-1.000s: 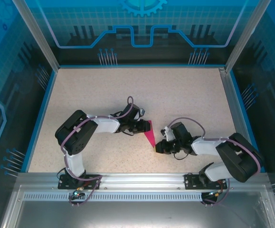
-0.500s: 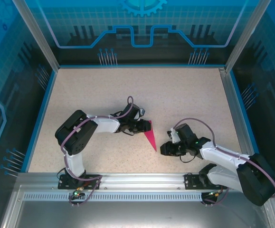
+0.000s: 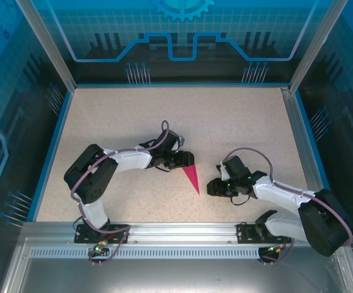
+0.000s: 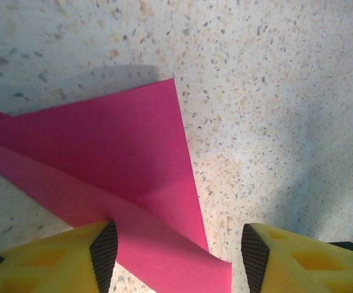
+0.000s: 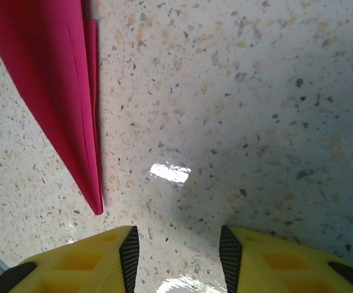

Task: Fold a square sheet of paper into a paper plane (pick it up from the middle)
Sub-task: Fold the wing for the fifth time at the center of the table, then move a paper plane to the center of the table.

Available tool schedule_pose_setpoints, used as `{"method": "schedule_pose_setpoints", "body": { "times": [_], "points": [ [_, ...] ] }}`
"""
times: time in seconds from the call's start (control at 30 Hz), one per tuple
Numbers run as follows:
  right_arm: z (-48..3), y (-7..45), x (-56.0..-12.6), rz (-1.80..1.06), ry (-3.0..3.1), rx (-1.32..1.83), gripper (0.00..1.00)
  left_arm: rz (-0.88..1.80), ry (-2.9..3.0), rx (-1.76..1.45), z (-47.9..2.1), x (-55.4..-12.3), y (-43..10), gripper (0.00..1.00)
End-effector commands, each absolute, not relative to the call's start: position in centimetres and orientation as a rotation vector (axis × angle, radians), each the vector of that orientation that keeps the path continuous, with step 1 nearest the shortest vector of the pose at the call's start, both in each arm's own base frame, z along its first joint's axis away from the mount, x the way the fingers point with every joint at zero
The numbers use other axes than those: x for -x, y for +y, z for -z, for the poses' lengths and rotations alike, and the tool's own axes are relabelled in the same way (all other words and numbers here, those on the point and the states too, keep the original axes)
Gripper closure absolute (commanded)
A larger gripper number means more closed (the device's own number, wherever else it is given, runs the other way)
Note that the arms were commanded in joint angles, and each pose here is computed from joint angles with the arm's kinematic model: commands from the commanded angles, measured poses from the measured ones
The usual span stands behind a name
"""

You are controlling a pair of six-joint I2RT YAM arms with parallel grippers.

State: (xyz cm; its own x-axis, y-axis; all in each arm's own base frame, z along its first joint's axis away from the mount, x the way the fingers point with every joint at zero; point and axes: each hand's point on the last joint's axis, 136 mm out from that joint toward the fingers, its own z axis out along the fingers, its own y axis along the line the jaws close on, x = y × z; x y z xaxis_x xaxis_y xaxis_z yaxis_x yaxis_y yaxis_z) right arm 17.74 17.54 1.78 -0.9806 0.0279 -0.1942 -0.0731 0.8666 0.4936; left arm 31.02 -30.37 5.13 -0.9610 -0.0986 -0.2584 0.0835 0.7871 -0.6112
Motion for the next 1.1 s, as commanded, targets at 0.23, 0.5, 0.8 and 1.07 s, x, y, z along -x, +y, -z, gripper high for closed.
{"method": "schedule_pose_setpoints", "body": {
  "times": [0.23,0.5,0.8,1.07],
  "points": [
    [-3.5,15.9,-23.3,-0.719,2.722,-0.161,0.56,0.564,2.682,0.143,-9.4,-29.8,-26.9,0.28],
    [-4.7,16.2,-25.3,-0.839,2.632,-0.225,0.56,0.387,2.691,0.147,-10.1,-28.0,-28.4,0.19],
    [-4.3,16.7,-24.4,-0.904,2.628,-0.200,0.54,0.294,2.752,0.219,-8.0,-28.7,-29.5,0.21],
    [-4.7,18.1,-24.2,-0.974,2.606,-0.132,0.49,0.300,2.784,0.238,-6.6,-28.4,-29.6,0.39]
  ]
}}
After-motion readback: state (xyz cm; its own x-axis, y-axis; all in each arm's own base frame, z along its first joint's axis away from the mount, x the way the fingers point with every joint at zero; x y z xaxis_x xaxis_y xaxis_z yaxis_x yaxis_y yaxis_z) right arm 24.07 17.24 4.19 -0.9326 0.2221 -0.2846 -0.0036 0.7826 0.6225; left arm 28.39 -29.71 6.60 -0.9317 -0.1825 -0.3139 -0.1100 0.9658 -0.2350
